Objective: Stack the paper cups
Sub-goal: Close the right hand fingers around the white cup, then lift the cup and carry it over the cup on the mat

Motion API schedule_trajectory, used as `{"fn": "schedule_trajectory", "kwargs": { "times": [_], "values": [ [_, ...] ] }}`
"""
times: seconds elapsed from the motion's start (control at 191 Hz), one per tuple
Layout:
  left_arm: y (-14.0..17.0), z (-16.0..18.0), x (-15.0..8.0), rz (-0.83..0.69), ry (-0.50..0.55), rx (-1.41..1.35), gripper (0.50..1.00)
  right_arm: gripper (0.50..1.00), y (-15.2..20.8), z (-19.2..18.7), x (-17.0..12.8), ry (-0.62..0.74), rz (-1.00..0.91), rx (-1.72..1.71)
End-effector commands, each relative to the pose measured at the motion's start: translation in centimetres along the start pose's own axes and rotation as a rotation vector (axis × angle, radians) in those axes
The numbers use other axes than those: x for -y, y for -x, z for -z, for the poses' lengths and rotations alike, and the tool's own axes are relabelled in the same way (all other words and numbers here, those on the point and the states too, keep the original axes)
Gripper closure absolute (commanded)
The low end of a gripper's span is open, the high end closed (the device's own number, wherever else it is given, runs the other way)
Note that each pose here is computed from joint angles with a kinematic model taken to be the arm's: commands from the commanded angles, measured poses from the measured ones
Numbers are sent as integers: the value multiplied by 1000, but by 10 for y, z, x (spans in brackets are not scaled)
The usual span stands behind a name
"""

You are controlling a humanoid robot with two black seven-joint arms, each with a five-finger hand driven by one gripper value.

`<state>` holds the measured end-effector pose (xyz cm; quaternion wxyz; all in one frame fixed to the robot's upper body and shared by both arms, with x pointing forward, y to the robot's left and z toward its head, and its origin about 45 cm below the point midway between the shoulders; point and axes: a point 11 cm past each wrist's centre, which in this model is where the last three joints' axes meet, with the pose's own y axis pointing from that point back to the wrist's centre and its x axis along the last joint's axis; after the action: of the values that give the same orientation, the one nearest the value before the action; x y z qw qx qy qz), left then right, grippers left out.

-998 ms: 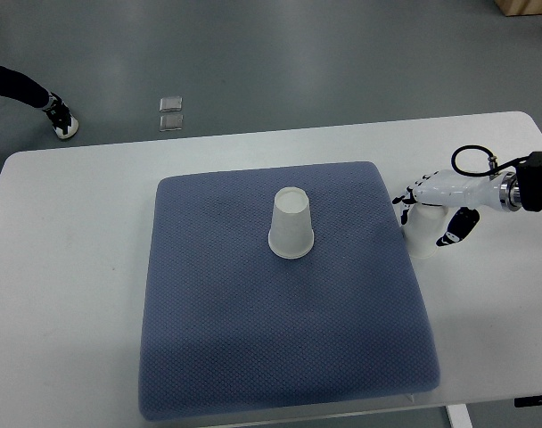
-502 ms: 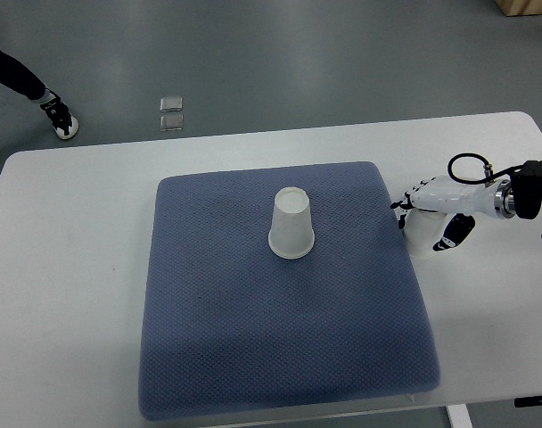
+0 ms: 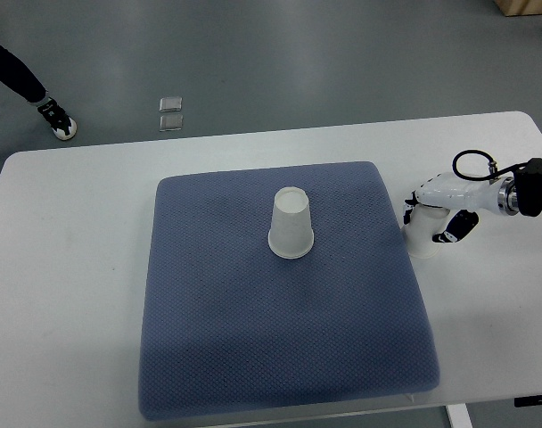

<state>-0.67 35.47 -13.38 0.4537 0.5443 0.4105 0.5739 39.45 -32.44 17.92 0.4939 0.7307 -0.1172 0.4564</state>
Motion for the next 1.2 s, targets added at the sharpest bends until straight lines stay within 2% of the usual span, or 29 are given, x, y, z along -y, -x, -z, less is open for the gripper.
{"fn": "schedule_trajectory", "kwargs": {
  "times": [0.0,0.042,0.11,0.214,0.423,0.7,0.847,1.197],
  "values": [
    [0,0,0,0,1,0,500,848,1,0,0,1,5,3],
    [0,0,0,0,-1,0,500,863,0,0,0,1,6,3],
    [0,0,0,0,1,0,500,914,0,-1,0,2,7,5],
    [0,0,0,0,1,0,500,944,-2,-1,0,3,4,5],
    [0,0,0,0,-1,0,500,942,-11,-1,0,3,-15,9],
    [0,0,0,0,-1,0,500,942,-53,-5,-7,15,-70,-24],
    [0,0,0,0,-1,0,500,942,-88,6,-8,-10,-106,-57],
    [0,0,0,0,-1,0,500,942,-143,47,-8,-105,-146,-126]
  ]
}}
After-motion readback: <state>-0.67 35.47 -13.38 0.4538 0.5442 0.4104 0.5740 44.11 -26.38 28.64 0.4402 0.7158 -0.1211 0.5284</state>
